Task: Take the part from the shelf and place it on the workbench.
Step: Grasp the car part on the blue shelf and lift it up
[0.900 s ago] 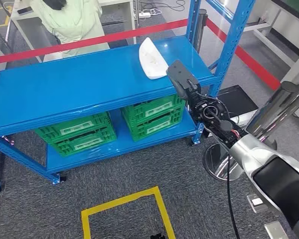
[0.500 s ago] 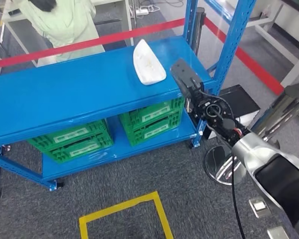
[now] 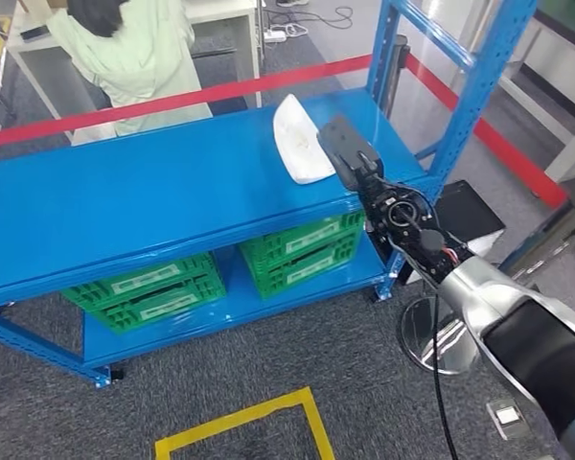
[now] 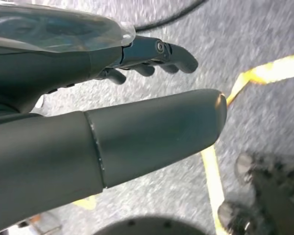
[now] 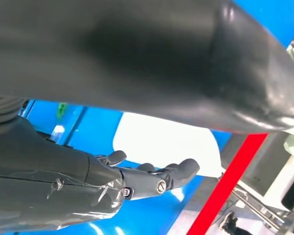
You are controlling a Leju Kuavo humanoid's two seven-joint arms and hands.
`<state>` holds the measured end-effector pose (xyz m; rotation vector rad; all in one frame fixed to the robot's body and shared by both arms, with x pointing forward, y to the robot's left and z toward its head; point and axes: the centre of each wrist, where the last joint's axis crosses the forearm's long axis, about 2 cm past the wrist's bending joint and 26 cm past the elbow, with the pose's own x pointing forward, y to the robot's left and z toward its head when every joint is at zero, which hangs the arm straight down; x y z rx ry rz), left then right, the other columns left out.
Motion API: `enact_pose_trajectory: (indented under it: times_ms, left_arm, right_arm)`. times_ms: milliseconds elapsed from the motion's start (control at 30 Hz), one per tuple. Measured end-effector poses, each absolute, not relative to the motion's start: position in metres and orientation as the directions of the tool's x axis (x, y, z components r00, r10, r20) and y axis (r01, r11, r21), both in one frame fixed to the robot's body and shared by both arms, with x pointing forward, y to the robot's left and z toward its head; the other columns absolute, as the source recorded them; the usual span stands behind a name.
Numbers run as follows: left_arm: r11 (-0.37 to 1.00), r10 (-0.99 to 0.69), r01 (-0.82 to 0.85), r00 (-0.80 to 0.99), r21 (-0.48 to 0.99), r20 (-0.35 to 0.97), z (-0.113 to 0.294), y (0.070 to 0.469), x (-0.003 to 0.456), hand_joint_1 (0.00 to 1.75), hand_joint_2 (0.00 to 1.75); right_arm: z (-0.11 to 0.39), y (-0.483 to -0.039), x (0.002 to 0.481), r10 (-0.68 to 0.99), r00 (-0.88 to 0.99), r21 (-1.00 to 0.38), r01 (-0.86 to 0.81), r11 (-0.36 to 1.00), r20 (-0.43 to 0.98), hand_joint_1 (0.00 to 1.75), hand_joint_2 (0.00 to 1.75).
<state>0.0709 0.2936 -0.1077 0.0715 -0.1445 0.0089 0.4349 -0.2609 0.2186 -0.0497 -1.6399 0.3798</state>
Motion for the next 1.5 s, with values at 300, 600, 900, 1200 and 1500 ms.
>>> enact_pose_trajectory:
  times_ms: [300, 600, 900, 1200, 1500]
  left_arm:
    - [0.998, 0.005, -0.014, 0.99, 0.065, 0.142, -0.1079, 0.2905, 0.0697, 0.0, 0.0]
    - [0.997, 0.011, -0.022, 0.99, 0.076, 0.143, -0.1077, 0.2918, 0.0704, 0.0, 0.0]
    - [0.996, 0.024, -0.035, 0.99, 0.08, 0.14, -0.1078, 0.2929, 0.07, 0.0, 0.0]
    - [0.996, 0.026, -0.039, 0.99, 0.085, 0.142, -0.1076, 0.2934, 0.0708, 0.0, 0.0]
    - [0.996, 0.027, -0.039, 0.99, 0.086, 0.141, -0.1077, 0.2943, 0.0703, 0.0, 0.0]
  right_arm:
    - [0.2163, -0.2617, 0.4345, 0.259, -0.104, -0.275, -0.194, 0.942, 0.96, 0.0, 0.0]
    - [0.2176, -0.2603, 0.4349, 0.259, -0.105, -0.275, -0.196, 0.941, 0.96, 0.0, 0.0]
    - [0.2187, -0.2593, 0.4354, 0.26, -0.103, -0.275, -0.199, 0.941, 0.96, 0.0, 0.0]
    - [0.2156, -0.2587, 0.4342, 0.26, -0.095, -0.275, -0.204, 0.94, 0.961, 0.0, 0.0]
    - [0.2197, -0.255, 0.4358, 0.255, -0.106, -0.272, -0.209, 0.94, 0.961, 0.0, 0.0]
